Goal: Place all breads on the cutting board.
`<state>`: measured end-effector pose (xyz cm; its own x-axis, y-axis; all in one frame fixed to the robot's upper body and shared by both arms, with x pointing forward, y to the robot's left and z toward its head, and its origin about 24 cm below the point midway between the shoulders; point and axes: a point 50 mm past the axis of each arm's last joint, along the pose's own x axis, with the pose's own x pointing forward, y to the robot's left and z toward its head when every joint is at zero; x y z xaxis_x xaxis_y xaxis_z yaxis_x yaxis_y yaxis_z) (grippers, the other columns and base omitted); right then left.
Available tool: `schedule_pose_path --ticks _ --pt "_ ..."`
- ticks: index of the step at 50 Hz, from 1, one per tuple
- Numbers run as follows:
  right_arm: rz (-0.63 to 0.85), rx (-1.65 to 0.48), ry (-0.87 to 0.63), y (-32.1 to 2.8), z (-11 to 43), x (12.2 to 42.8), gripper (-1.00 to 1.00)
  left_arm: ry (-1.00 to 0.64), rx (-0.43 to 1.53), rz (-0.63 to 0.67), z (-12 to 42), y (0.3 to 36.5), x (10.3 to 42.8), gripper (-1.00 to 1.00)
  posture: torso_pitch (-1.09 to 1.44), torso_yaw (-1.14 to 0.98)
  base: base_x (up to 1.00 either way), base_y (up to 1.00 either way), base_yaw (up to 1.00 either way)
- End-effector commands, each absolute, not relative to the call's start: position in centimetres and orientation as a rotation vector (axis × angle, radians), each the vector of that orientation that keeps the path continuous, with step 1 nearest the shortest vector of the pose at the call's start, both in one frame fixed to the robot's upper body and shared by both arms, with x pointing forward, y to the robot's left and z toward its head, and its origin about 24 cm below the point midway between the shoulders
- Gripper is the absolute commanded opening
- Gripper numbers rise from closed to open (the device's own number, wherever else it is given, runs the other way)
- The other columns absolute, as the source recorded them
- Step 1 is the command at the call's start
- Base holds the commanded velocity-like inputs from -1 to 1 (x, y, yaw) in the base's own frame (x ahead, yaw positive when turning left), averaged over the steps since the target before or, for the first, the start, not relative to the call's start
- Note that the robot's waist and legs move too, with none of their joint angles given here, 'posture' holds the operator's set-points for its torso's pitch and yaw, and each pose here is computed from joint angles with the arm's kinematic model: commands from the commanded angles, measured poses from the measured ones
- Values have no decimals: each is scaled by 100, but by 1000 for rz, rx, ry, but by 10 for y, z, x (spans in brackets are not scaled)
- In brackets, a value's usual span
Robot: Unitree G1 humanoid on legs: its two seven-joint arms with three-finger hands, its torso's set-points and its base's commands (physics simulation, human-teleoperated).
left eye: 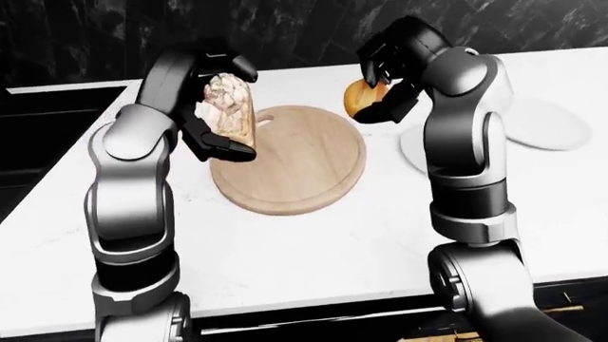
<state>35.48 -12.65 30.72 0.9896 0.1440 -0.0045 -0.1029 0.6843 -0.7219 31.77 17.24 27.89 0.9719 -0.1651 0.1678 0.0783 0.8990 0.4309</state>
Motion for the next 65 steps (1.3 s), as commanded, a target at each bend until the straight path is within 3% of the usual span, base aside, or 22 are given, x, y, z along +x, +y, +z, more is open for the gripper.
schedule_pose_path --ticks 1,19,36,41,53,61,65 --pt "114 -805 -157 -120 329 348 -100 -297 451 -83 299 176 310 -100 0 0 0 0 0" --pt "185 -797 -168 -75 303 359 -100 -312 452 -82 306 178 306 -100 0 0 0 0 0" --pt "206 -872 -129 -66 274 362 -100 -313 454 -82 305 179 306 -100 0 0 0 0 0" --pt "219 -882 -124 -64 267 362 -49 -312 455 -83 304 179 305 -100 0 0 0 0 0" --pt "238 -907 -100 -67 259 359 27 -315 459 -85 307 178 305 -100 0 0 0 0 0" --pt "246 -918 -92 -70 260 358 50 -312 459 -89 305 176 306 -100 0 0 0 0 0" --pt "233 -906 -111 -77 276 350 50 -307 459 -99 303 171 311 -100 0 0 0 0 0"
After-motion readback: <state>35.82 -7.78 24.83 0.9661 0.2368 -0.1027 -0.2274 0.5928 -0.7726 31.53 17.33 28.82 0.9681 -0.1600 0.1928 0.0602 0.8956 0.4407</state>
